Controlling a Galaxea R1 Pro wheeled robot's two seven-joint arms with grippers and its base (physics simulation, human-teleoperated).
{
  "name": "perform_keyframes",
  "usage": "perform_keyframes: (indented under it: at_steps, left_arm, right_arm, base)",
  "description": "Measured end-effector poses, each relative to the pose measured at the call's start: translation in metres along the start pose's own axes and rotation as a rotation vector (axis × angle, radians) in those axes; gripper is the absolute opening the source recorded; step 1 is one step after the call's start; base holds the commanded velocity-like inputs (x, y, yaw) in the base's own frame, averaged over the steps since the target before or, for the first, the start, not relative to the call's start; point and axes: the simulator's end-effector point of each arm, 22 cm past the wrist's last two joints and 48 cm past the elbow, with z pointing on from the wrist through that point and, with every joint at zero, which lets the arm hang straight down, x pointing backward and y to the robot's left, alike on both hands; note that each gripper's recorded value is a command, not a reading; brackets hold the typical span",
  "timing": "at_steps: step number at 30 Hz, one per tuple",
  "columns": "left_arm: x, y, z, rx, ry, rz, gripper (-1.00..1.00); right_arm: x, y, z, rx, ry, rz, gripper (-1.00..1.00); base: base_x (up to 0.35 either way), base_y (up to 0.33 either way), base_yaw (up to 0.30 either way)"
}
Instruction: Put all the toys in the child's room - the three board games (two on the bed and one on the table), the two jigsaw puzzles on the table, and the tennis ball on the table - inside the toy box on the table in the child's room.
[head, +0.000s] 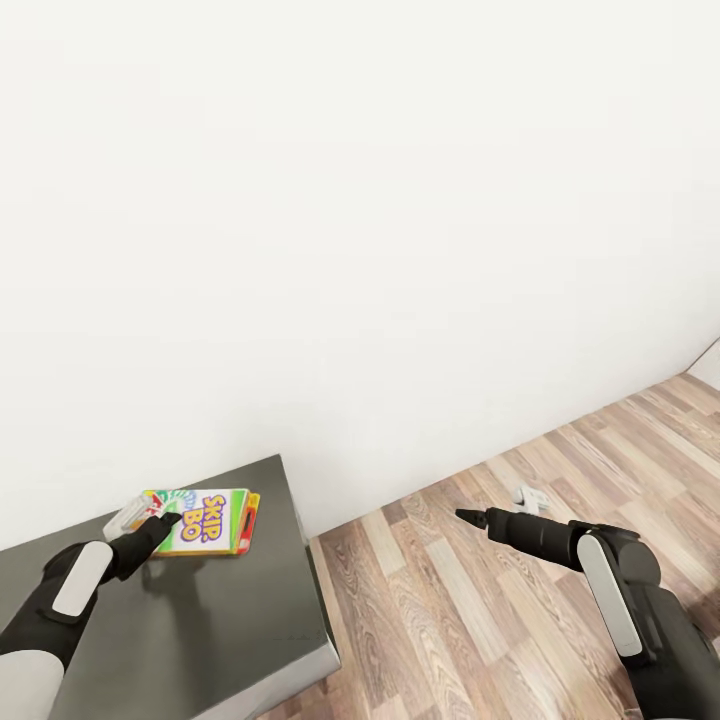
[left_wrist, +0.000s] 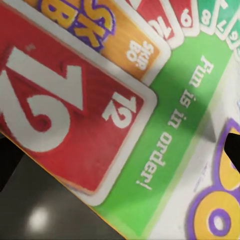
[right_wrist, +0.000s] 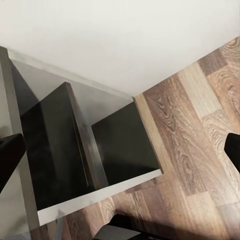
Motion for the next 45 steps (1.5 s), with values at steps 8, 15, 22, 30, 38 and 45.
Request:
perform_keyframes:
  at_steps: [8, 15, 22, 30, 38, 45]
  left_arm:
    - [-0.007, -0.007, -0.003, 0.015, -0.017, 0.006, 1.00]
    - [-0.010, -0.011, -0.004, 0.026, -0.025, 0.002, 1.00]
    - [-0.010, -0.012, -0.004, 0.026, -0.024, 0.002, 1.00]
    - [-0.009, -0.012, -0.004, 0.028, -0.023, 0.003, 1.00]
    - [-0.009, -0.013, -0.004, 0.029, -0.023, 0.003, 1.00]
    - [-0.009, -0.013, -0.004, 0.030, -0.022, 0.002, 1.00]
  right_arm:
    - [0.000, 0.000, 0.000, 0.000, 0.000, 0.000, 1.00]
    - [0.000, 0.000, 0.000, 0.000, 0.000, 0.000, 1.00]
    - [0.000, 0.000, 0.000, 0.000, 0.000, 0.000, 1.00]
    - [0.000, 0.000, 0.000, 0.000, 0.000, 0.000, 1.00]
    - [0.000, 0.000, 0.000, 0.000, 0.000, 0.000, 1.00]
    - [0.000, 0.000, 0.000, 0.000, 0.000, 0.000, 1.00]
  base:
    - [-0.038, -0.045, -0.003]
    - [-0.074, -0.126, -0.001]
    - [-0.073, -0.182, 0.000]
    - [-0.024, -0.064, 0.000]
    - [-0.006, -0.015, 0.000]
    - [-0.001, -0.004, 0.000]
